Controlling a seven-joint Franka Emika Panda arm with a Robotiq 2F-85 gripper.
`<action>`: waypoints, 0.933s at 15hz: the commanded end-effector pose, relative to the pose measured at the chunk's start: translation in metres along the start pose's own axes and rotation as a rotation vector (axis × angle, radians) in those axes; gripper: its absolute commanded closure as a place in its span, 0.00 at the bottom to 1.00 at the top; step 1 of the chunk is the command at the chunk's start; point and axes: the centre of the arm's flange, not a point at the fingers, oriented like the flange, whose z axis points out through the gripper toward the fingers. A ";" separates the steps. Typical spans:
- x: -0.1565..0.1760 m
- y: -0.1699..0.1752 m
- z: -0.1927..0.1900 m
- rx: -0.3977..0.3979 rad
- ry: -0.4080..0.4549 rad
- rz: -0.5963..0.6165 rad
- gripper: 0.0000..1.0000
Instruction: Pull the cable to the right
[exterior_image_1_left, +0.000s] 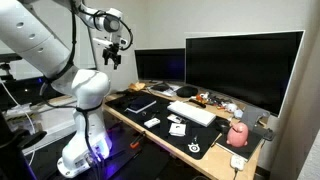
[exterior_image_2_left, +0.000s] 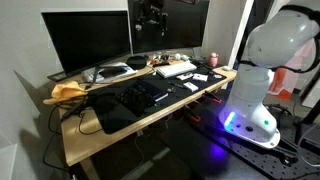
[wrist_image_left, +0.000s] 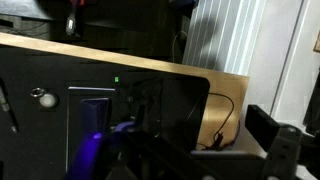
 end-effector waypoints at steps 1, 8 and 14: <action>0.000 0.000 0.000 0.000 0.000 0.000 0.00; 0.033 -0.005 -0.025 -0.064 0.045 -0.137 0.00; 0.088 -0.014 -0.012 -0.116 0.019 -0.227 0.00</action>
